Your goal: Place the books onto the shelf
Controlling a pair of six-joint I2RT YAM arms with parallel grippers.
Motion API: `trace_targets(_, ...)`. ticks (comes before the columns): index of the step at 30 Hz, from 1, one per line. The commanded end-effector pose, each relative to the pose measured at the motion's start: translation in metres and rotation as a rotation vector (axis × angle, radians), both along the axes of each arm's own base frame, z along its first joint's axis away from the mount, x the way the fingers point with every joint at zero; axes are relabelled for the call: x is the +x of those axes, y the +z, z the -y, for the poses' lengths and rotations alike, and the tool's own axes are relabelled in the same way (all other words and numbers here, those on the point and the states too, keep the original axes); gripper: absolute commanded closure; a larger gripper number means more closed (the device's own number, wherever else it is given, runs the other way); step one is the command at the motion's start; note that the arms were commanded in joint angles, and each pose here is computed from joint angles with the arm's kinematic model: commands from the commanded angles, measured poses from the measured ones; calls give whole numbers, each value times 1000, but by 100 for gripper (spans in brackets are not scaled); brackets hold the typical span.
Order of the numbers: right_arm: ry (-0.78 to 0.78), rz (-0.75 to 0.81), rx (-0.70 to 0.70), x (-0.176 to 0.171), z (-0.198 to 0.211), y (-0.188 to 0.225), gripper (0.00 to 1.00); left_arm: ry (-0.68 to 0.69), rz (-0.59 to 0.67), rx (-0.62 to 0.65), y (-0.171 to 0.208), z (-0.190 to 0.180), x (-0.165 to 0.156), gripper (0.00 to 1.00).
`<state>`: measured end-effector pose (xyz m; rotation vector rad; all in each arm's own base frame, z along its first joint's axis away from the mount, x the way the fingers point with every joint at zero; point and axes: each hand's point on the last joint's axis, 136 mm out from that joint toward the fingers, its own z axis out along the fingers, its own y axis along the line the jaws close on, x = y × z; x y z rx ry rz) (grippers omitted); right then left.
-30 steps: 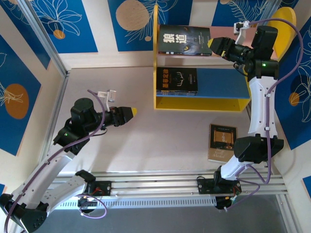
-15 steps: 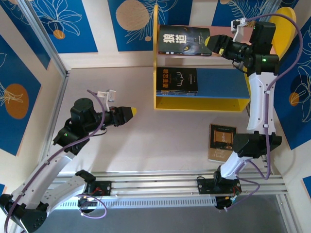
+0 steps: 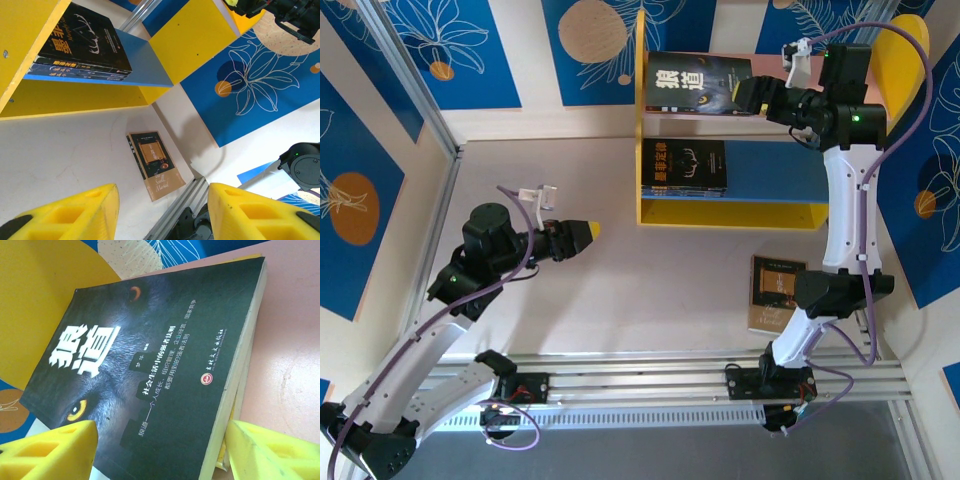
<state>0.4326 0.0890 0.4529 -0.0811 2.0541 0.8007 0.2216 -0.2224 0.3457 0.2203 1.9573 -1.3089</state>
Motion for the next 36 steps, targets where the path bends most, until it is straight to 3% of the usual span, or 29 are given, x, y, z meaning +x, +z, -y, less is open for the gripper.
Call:
trace_targets(1, 3, -57, -29, -7, -2, -13, 31, 9, 16, -9, 7, -3, 0, 49)
trace_targets(10, -2, -59, -57, -8, -2, -15, 28, 7, 17, -11, 8, -3, 0, 49)
trace_targets(24, 163, -36, 41, -25, -30, 0, 28, 10, 18, -12, 8, -3, 0, 49)
trace_targets(36, 49, -23, -3, -8, -9, -2, 28, 14, 20, -10, 7, -4, -1, 49)
